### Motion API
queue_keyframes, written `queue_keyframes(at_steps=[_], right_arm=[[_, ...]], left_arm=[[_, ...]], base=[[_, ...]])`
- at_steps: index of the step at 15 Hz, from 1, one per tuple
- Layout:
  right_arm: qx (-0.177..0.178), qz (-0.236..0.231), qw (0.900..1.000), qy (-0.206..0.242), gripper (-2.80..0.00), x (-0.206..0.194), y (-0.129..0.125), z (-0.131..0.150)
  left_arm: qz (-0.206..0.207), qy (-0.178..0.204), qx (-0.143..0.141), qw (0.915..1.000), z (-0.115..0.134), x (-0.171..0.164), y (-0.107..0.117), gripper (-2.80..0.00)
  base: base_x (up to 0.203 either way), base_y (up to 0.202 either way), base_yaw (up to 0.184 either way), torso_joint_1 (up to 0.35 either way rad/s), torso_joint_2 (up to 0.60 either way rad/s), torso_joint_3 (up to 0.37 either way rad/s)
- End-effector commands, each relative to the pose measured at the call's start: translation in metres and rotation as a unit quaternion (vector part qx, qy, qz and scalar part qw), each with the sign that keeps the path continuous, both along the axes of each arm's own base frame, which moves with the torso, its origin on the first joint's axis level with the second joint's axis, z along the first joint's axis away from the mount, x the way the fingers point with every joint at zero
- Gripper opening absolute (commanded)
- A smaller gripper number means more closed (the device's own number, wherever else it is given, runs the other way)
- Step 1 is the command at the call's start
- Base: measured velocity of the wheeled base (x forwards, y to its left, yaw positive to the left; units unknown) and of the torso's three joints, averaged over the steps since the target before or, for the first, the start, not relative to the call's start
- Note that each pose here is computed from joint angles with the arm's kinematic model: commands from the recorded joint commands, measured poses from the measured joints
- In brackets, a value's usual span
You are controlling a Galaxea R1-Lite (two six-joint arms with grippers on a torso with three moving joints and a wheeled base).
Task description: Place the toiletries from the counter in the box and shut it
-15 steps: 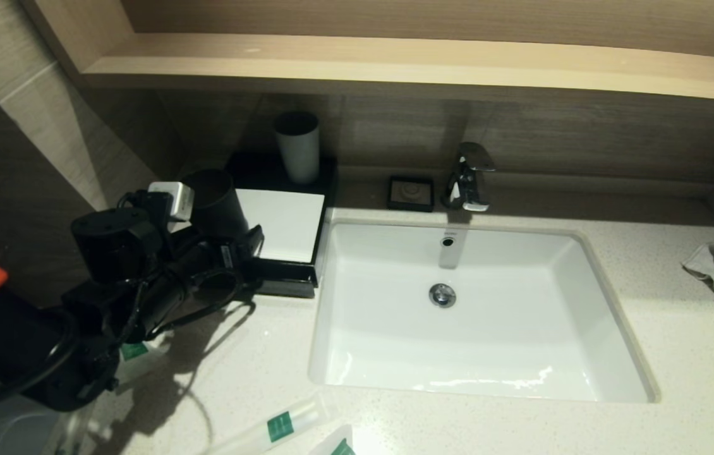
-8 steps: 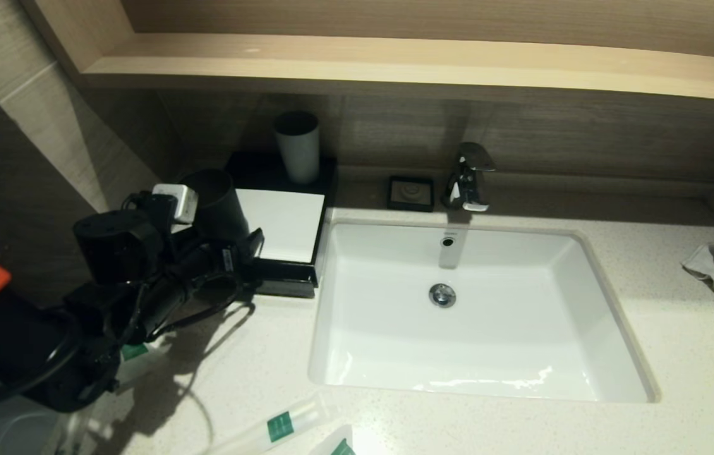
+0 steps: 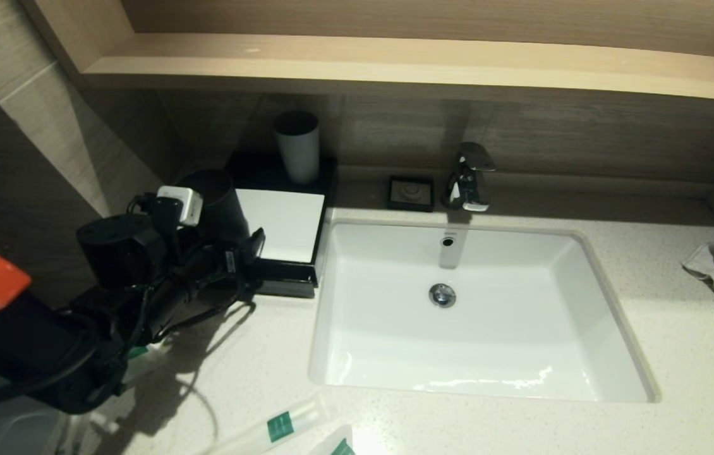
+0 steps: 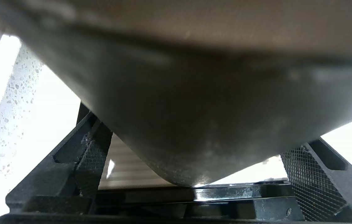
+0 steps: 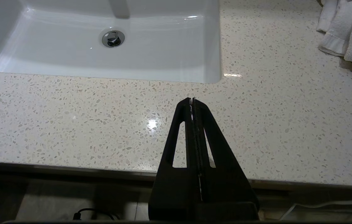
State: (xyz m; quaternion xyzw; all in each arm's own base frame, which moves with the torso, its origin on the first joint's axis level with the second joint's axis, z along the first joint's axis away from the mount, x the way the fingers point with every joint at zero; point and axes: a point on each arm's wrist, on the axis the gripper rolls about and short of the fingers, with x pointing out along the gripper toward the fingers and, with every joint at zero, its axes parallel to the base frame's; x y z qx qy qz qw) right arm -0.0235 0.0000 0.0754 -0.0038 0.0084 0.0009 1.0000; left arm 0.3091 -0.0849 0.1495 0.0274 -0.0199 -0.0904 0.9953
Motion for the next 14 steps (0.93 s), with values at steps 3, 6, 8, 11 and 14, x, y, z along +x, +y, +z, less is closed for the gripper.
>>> queue_keyframes(at_steps=[3,6,8,11,14], right_arm=[[0.0,0.0,1.0,0.0,-2.8,0.0,0.0,0.0],[0.0,0.0,1.0,0.0,-2.8,0.0,0.0,0.0],[0.0,0.0,1.0,0.0,-2.8,0.0,0.0,0.0],[0.0,0.0,1.0,0.0,-2.8,0.0,0.0,0.0],[0.0,0.0,1.0,0.0,-2.8,0.0,0.0,0.0]], left_arm=[[0.001,-0.003,-0.001,1.0,0.0004,0.0003,-0.0001,0.0],[0.001,-0.006,-0.002,1.0,0.0016,0.0009,-0.0003,-2.8],[0.001,-0.006,-0.002,1.0,0.0017,0.0005,-0.0002,-2.8],[0.001,-0.011,-0.003,0.9999,0.0042,0.0008,-0.0002,-2.8],[0.001,-0.019,-0.006,0.9998,0.0085,0.0017,-0.0005,-2.8]], base=[[0.0,0.0,0.0,0.0,0.0,0.0],[0.0,0.0,0.0,0.0,0.0,0.0],[0.0,0.0,0.0,0.0,0.0,0.0],[0.0,0.0,0.0,0.0,0.0,0.0],[0.0,0.0,0.0,0.0,0.0,0.0]])
